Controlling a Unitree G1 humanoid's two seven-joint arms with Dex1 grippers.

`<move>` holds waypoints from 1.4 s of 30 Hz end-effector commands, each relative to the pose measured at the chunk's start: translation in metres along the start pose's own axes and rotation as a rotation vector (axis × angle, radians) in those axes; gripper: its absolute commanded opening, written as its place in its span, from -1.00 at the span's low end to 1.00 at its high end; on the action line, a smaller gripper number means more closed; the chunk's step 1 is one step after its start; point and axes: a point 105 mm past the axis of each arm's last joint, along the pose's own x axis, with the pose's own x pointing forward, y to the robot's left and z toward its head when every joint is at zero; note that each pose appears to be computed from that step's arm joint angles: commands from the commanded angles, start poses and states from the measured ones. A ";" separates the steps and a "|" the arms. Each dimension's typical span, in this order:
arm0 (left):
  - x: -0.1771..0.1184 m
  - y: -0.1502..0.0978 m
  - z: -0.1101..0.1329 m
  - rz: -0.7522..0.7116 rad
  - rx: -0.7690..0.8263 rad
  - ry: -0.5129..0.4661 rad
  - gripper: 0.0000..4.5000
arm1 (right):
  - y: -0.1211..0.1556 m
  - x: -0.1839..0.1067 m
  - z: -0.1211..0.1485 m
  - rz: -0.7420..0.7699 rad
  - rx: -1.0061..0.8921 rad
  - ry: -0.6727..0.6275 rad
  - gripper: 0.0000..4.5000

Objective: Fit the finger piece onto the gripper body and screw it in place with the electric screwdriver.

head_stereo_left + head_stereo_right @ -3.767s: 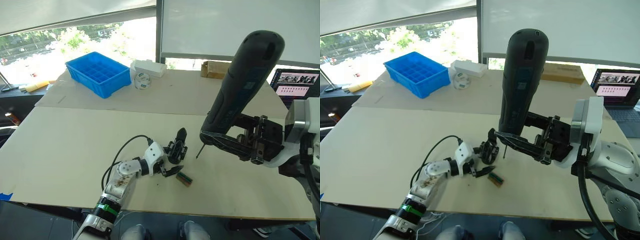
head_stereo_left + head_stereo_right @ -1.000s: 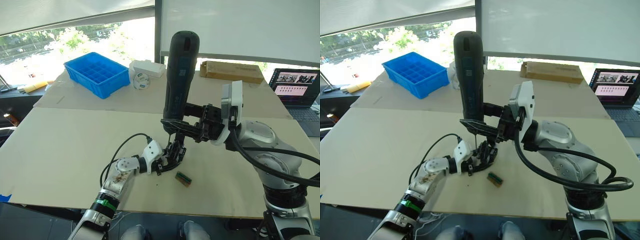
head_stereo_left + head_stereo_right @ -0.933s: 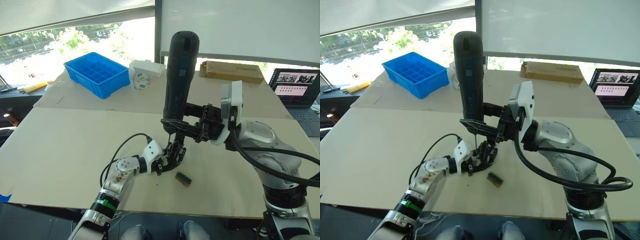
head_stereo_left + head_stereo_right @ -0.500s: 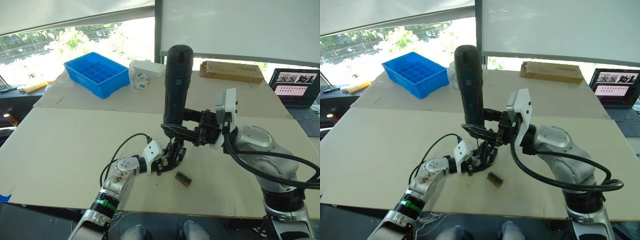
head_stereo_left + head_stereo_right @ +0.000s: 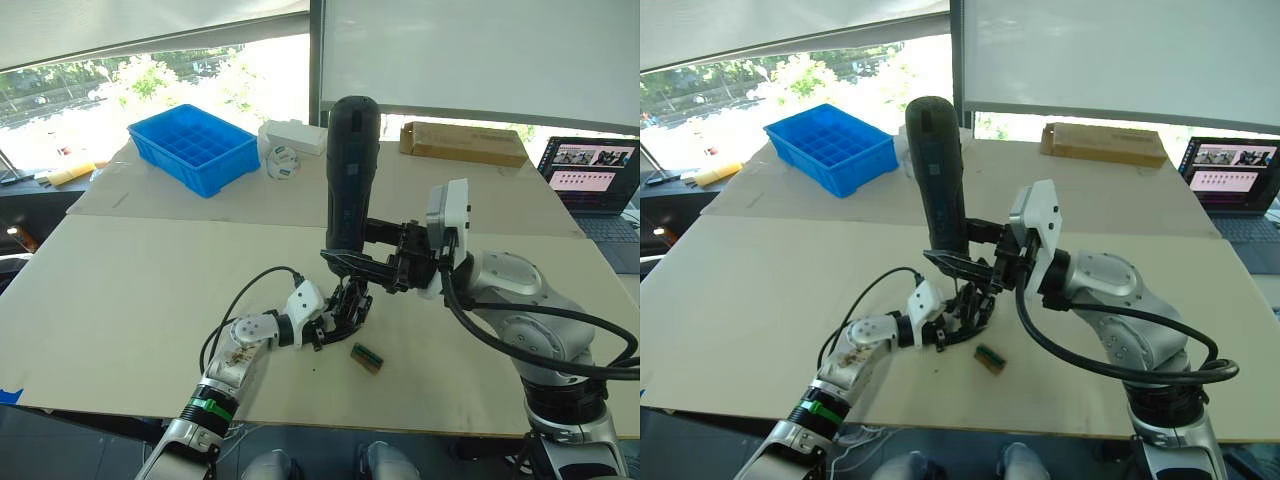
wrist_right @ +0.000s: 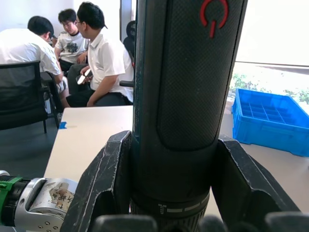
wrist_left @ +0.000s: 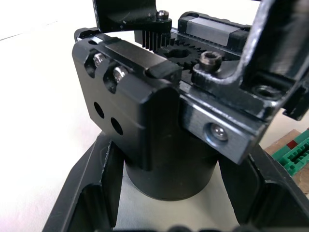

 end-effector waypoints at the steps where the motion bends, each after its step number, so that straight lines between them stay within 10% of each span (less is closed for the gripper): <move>1: 0.002 -0.016 -0.022 -0.058 -0.058 0.072 0.03 | 0.005 0.001 0.015 0.018 -0.075 -0.047 -0.15; 42: 0.003 -0.015 -0.020 -0.050 -0.065 0.070 0.03 | 0.004 0.000 0.000 -0.006 -0.026 -0.029 -0.15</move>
